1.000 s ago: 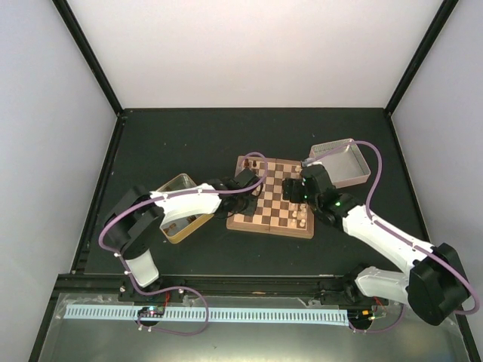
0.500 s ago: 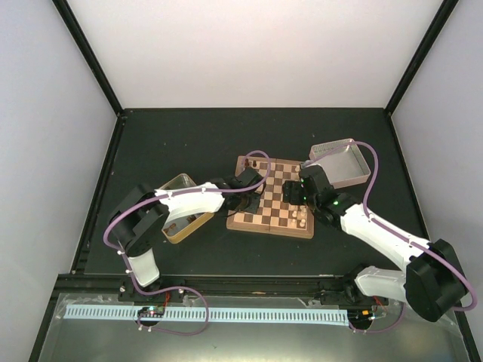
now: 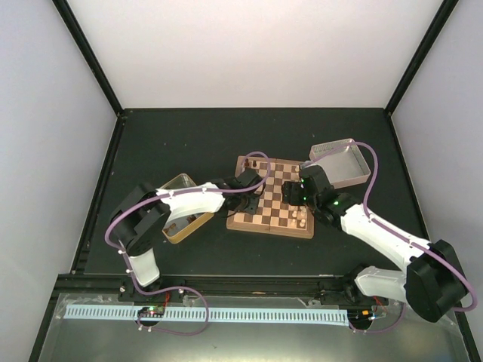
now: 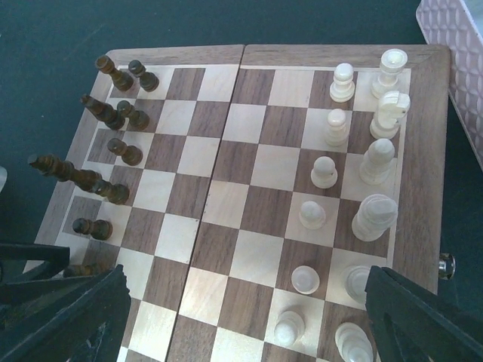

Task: Set up the chess pieces on the board
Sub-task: Place the chess piece on the chessboard, then pick up the chess piece from the storage box.

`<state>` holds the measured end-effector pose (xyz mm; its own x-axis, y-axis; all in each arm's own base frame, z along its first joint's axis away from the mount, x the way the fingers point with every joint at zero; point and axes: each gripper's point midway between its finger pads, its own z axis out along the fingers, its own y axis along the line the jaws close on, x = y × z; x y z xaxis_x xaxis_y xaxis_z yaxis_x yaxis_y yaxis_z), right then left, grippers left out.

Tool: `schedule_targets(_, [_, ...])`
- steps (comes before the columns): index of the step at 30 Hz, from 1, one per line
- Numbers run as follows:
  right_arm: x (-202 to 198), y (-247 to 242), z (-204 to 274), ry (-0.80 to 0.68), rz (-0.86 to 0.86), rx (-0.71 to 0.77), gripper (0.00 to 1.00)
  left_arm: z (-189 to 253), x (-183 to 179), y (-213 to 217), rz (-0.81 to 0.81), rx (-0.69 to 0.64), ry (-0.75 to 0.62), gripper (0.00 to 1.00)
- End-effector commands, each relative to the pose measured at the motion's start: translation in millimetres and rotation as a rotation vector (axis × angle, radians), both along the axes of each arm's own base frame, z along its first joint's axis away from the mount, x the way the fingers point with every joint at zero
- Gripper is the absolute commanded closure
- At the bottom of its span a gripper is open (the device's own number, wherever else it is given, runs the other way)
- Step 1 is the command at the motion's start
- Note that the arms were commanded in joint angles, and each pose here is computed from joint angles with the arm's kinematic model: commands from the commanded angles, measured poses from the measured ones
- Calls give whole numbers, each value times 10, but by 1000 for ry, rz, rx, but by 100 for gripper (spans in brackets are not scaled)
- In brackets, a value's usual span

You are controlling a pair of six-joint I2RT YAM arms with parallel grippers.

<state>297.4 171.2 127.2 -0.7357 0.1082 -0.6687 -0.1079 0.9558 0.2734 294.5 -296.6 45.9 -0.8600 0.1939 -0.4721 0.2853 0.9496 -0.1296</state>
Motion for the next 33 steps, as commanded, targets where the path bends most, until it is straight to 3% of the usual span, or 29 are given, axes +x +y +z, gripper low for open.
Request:
schedule_targets(1, [-15,2,113,-12,-3,43,14,270,-29,32,18,-35,-36,45])
schedule_targets(9, [-156,93,204,-6,66,110,14,762,-157,461,148,-105,-94,40])
schedule_targets(18, [-332,169,186,28,149,143,24,836,-149,1818,551,-92,-98,39])
schedule_targets(23, [-421,203,96,63,179,161,32,772,-4,2301,681,-95,-127,42])
schedule_targets(28, [-496,179,41,68,194,161,37,574,217,2424,710,-74,-90,52])
schedule_targets(33, [-521,139,92,35,203,153,38,367,426,2504,750,-27,-7,52])
